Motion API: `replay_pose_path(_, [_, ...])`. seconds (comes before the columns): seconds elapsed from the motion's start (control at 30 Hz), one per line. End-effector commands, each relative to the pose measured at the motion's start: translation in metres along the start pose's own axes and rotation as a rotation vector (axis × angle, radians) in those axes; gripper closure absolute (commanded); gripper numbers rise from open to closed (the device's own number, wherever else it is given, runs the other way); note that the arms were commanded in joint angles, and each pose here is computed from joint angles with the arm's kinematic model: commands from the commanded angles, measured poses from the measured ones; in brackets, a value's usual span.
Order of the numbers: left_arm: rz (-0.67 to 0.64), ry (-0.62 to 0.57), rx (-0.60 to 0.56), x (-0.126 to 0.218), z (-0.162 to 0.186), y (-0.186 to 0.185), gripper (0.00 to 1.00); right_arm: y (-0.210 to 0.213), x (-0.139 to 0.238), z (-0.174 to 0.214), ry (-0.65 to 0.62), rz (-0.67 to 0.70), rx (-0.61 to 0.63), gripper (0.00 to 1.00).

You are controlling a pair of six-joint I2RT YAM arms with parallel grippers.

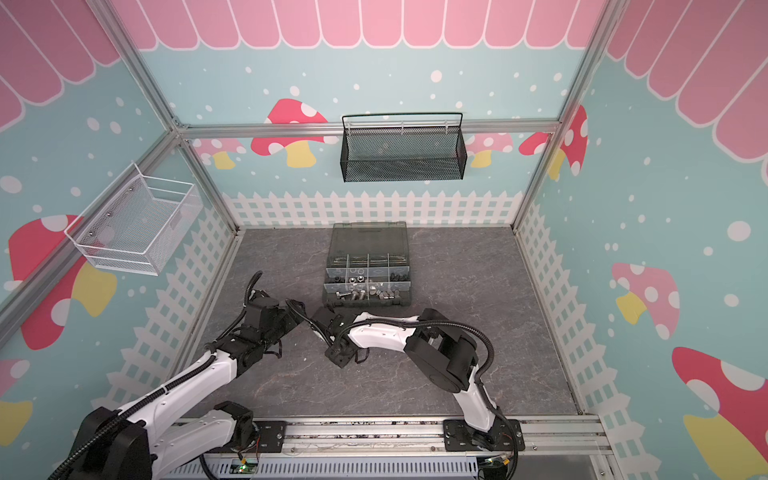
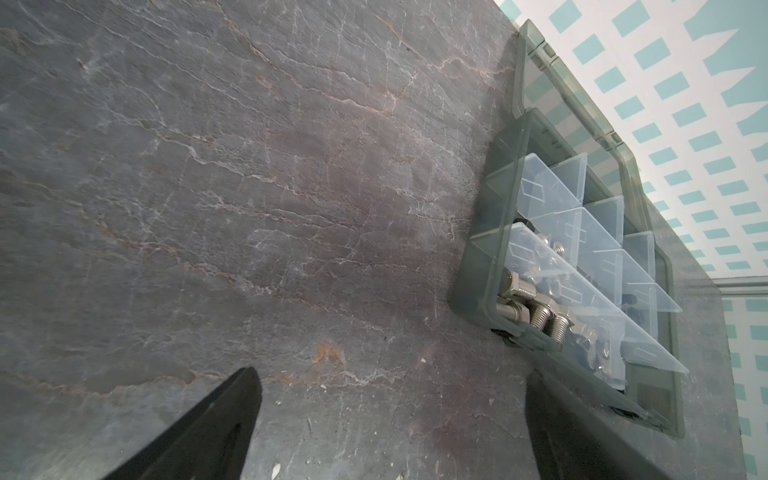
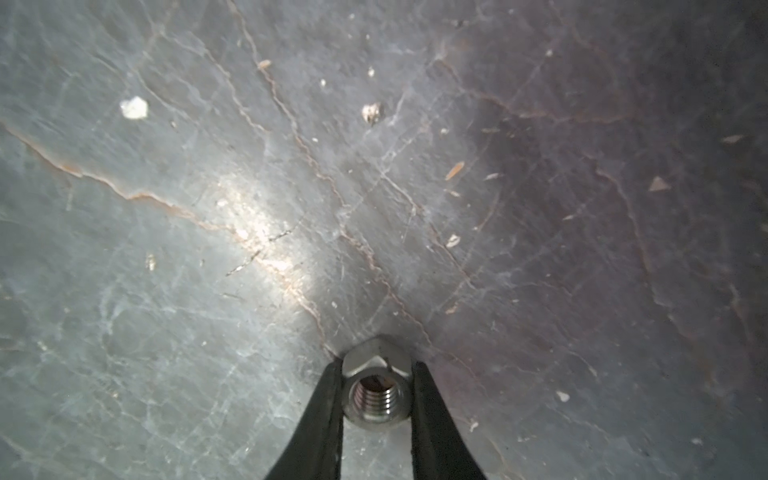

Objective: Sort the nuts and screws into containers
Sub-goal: 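Carry the silver nut with the right gripper over the organizer compartment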

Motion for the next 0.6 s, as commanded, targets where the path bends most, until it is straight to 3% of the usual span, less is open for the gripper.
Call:
replay_pose_path(0.0, [-0.009, -0.016, 0.026, 0.002, -0.002, 0.004, 0.00, -0.016, 0.008, 0.004, -0.009, 0.051, -0.016, 0.96])
replay_pose_path(0.27, [-0.009, -0.021, 0.030, 0.003, -0.002, 0.005, 0.00, -0.050, 0.028, -0.012, -0.074, 0.051, -0.093, 1.00])
replay_pose_path(0.57, [-0.010, -0.021, 0.033, 0.003, -0.002, 0.006, 0.00, -0.114, 0.068, -0.054, -0.234, 0.076, -0.219, 1.00])
Point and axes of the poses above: each gripper's point midway between its finger pads, its own x axis back along the fingers, its own y axis along the line the jaws close on, z = x × y, the point moved 2 cm from there along x, back along the fingers, and after that the axes turned 15 degrees about -x, right-handed, at the moved point
